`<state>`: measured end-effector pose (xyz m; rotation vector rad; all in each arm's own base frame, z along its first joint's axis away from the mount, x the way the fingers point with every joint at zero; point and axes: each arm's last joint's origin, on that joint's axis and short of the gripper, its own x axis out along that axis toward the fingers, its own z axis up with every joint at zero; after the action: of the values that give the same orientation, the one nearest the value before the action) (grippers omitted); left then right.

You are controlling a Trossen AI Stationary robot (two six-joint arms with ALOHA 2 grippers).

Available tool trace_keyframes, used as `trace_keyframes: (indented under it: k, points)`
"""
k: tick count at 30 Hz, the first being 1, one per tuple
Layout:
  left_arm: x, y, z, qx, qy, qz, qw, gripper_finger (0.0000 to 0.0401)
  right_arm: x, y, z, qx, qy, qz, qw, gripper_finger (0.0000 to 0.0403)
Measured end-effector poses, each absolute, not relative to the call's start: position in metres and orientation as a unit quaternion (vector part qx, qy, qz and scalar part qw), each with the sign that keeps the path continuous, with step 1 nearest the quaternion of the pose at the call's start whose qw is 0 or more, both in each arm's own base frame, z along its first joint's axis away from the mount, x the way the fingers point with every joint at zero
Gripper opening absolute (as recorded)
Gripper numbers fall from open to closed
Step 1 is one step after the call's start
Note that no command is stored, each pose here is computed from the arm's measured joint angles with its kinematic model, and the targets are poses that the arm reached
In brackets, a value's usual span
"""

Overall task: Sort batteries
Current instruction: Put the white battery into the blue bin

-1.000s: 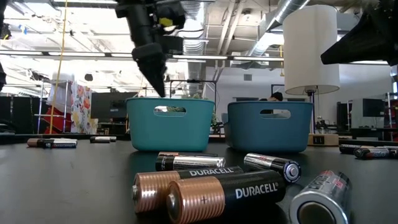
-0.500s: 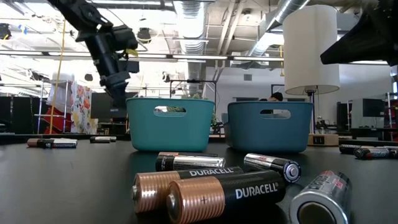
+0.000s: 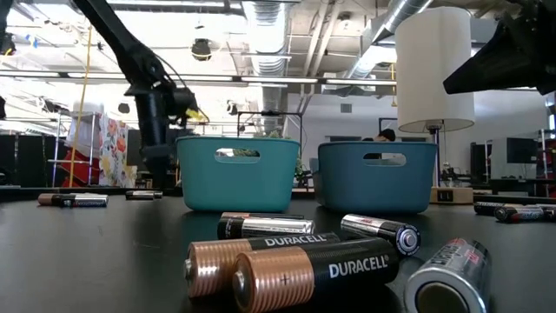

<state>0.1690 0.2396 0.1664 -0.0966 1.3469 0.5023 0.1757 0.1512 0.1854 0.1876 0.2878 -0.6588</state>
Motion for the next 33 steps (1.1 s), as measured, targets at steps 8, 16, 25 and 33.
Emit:
trace_keyframes:
  k: [8,16,25,33]
  points:
    - [0.159,0.25,0.155,-0.062,0.63,0.232,0.738,0.0079,0.176,0.151,0.185,0.092,0.142,-0.322,0.932,0.0059]
    - [0.153,0.257,0.159,-0.07,0.621,0.253,0.739,0.0078,0.176,0.151,0.185,0.091,0.143,-0.322,0.932,0.0059]
    - [0.154,0.257,0.169,-0.113,0.618,0.234,0.742,0.0078,0.176,0.151,0.185,0.091,0.143,-0.322,0.932,0.0059]
    - [0.157,0.249,0.168,-0.138,0.624,0.208,0.741,0.0078,0.175,0.151,0.185,0.091,0.143,-0.322,0.932,0.0059]
